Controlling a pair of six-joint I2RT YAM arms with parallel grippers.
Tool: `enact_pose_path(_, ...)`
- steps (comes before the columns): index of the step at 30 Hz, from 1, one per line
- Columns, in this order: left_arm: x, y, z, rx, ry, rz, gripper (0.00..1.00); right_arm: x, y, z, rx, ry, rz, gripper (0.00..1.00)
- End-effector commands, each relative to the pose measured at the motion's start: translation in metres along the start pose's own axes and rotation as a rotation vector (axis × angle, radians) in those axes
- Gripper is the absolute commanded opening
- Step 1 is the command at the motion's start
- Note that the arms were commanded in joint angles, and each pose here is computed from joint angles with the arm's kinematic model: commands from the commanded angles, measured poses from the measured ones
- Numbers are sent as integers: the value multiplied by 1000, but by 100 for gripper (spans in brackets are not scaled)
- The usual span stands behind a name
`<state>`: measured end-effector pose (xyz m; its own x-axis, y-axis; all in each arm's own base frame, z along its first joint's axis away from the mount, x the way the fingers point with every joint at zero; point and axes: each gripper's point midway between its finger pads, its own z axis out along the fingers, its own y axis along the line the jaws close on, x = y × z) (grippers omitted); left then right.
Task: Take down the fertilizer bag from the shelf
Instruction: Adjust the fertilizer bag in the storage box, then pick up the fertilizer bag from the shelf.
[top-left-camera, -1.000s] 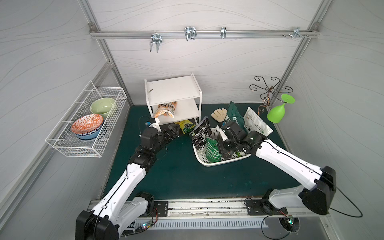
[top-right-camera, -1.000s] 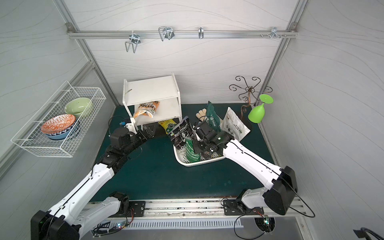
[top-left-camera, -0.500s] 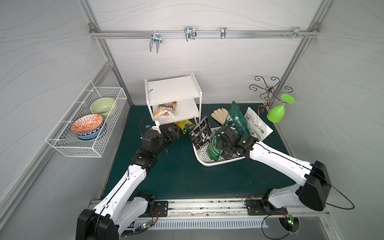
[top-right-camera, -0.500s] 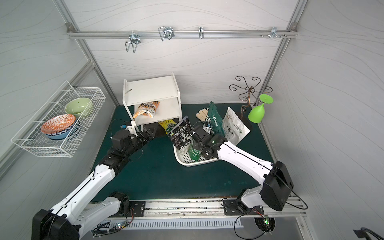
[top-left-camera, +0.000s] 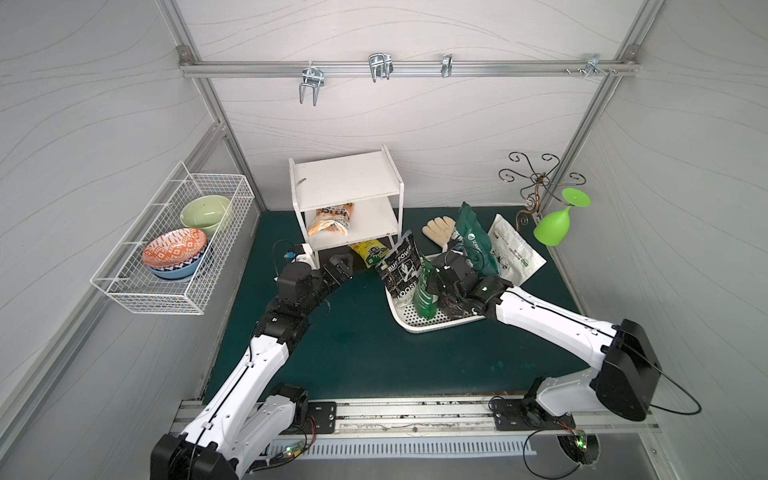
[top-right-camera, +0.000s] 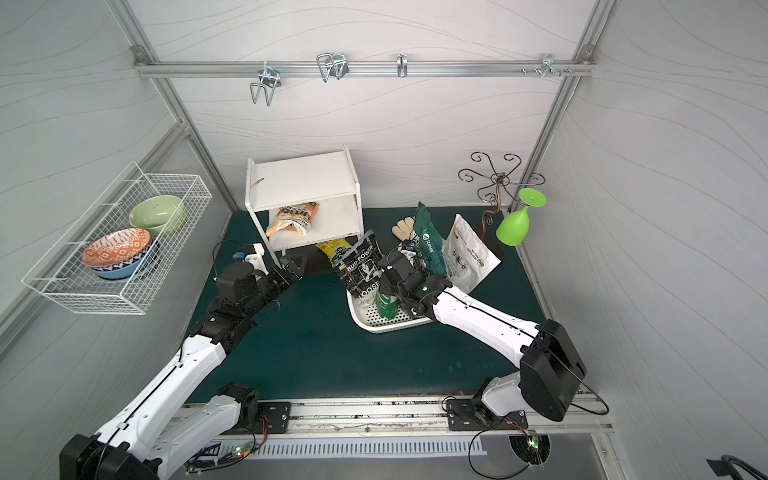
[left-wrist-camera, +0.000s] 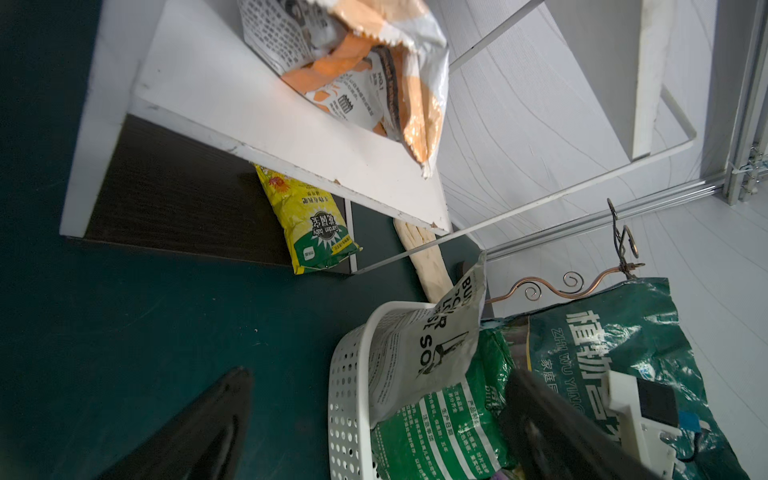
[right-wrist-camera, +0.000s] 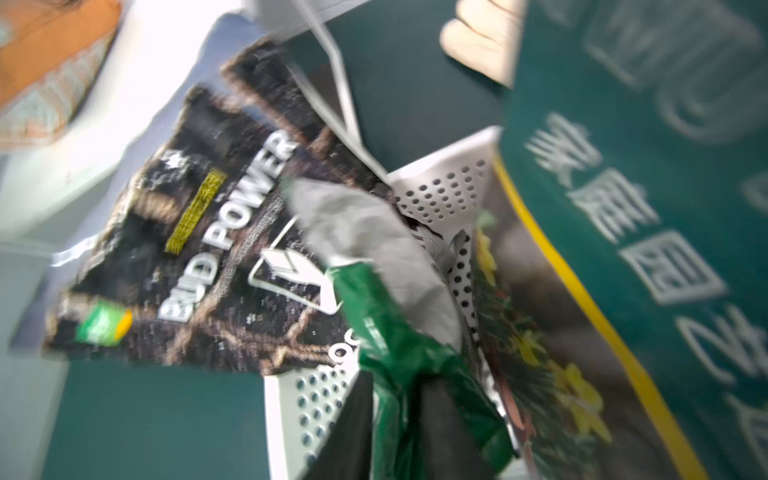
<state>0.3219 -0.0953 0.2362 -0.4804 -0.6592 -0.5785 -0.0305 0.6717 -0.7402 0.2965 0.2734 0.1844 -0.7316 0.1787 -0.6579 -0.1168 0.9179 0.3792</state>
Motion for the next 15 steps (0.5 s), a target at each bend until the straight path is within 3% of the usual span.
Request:
enact_pose_path(1, -35, -24, -17, 51, -112, 10, 99, -17, 24, -19, -127, -40, -69, 45)
enact_pose_path(8, -58, 3, -22, -5, -250, -143, 99, -40, 41, -59, -213, -86, -158, 63)
enact_pose_path(15, -78, -1, -12, 76, -324, -301, 99, -52, 44, -94, -250, -117, -229, 73)
